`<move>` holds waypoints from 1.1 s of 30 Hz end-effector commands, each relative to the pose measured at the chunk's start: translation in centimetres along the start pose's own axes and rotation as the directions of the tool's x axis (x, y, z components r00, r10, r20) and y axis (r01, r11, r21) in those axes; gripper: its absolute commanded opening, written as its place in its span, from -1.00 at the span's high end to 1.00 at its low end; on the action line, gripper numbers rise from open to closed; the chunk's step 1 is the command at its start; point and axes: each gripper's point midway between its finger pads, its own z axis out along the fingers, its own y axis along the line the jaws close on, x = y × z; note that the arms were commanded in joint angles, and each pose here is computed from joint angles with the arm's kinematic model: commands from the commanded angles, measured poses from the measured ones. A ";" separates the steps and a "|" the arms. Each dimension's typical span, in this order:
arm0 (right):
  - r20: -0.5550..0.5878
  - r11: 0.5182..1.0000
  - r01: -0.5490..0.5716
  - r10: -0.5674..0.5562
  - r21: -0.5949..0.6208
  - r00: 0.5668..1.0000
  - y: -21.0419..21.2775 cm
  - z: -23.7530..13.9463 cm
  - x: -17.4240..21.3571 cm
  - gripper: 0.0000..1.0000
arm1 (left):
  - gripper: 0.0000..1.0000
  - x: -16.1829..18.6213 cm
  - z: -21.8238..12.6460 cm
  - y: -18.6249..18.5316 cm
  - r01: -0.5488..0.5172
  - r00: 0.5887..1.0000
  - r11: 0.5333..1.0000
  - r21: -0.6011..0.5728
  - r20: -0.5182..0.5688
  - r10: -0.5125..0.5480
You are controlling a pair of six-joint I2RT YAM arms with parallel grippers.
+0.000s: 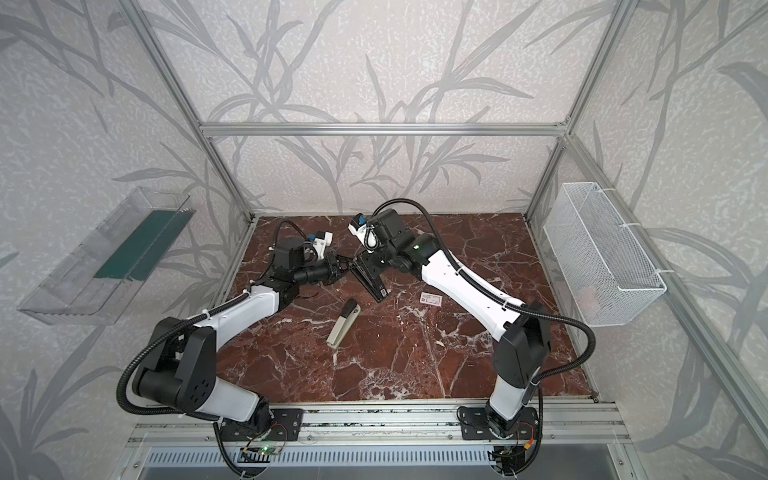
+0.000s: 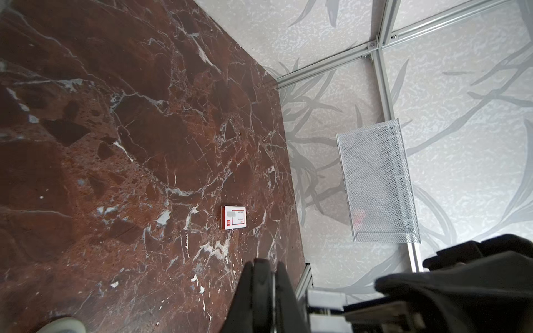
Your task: Load the staples into the stapler
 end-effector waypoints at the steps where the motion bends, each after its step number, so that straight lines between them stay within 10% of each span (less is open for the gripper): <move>1: 0.213 0.999 -0.030 0.033 -0.019 0.976 -0.3 -6.0 -4.0 1.00 | 1.00 -3.5 -1.5 1.9 0.104 0.985 0.995 0.006 0.140 -0.104; 20: 0.512 0.988 -0.143 0.153 -0.060 0.845 -3.3 -14.1 3.4 1.00 | 1.00 -10.7 -5.3 0.3 0.199 0.896 0.924 0.328 0.321 -0.307; 33: 0.432 0.983 -0.176 0.182 -0.056 0.883 -3.3 -12.0 10.0 0.69 | 1.00 -11.7 -5.9 -1.3 0.170 0.898 0.915 0.365 0.326 -0.296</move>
